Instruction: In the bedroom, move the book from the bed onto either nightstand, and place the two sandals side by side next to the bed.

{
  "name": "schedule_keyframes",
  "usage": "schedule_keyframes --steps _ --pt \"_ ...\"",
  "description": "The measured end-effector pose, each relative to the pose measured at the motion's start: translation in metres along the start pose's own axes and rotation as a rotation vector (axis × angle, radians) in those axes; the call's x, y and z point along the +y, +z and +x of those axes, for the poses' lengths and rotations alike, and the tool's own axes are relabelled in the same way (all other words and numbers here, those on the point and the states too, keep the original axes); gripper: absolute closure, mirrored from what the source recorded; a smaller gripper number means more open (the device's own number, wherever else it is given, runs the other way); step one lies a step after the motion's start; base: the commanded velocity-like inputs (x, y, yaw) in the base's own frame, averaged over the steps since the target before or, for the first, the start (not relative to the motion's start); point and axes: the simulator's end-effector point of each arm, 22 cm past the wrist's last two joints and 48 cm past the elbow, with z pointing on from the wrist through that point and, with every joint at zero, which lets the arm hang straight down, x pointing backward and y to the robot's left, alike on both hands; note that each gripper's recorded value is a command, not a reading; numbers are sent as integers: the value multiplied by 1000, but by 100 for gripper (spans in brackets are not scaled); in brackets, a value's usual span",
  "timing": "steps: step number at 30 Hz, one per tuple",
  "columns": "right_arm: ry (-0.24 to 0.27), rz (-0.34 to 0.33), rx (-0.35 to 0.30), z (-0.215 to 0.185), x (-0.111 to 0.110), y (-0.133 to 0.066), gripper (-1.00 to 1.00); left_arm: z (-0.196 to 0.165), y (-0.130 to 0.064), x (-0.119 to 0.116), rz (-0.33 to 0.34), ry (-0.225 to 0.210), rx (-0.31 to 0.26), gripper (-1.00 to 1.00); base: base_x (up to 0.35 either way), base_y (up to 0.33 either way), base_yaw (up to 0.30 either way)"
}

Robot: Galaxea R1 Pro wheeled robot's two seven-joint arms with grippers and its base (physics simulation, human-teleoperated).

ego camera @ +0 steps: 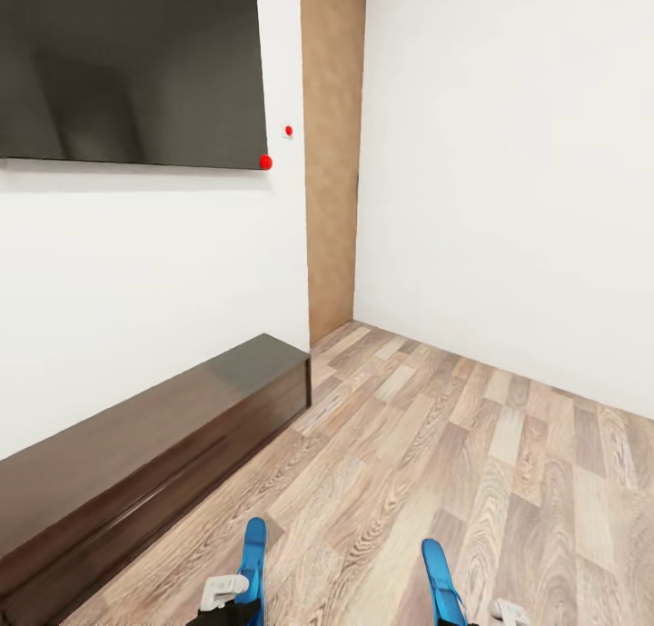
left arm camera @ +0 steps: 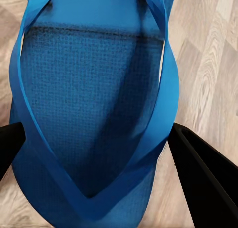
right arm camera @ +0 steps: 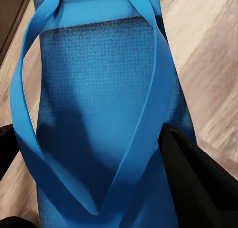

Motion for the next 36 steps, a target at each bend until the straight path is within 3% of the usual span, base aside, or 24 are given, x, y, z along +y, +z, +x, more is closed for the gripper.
schedule_keyframes --steps 36 --pt "4 -10 1 3 7 4 100 9 0 0 -1 -8 17 100 0 0 293"
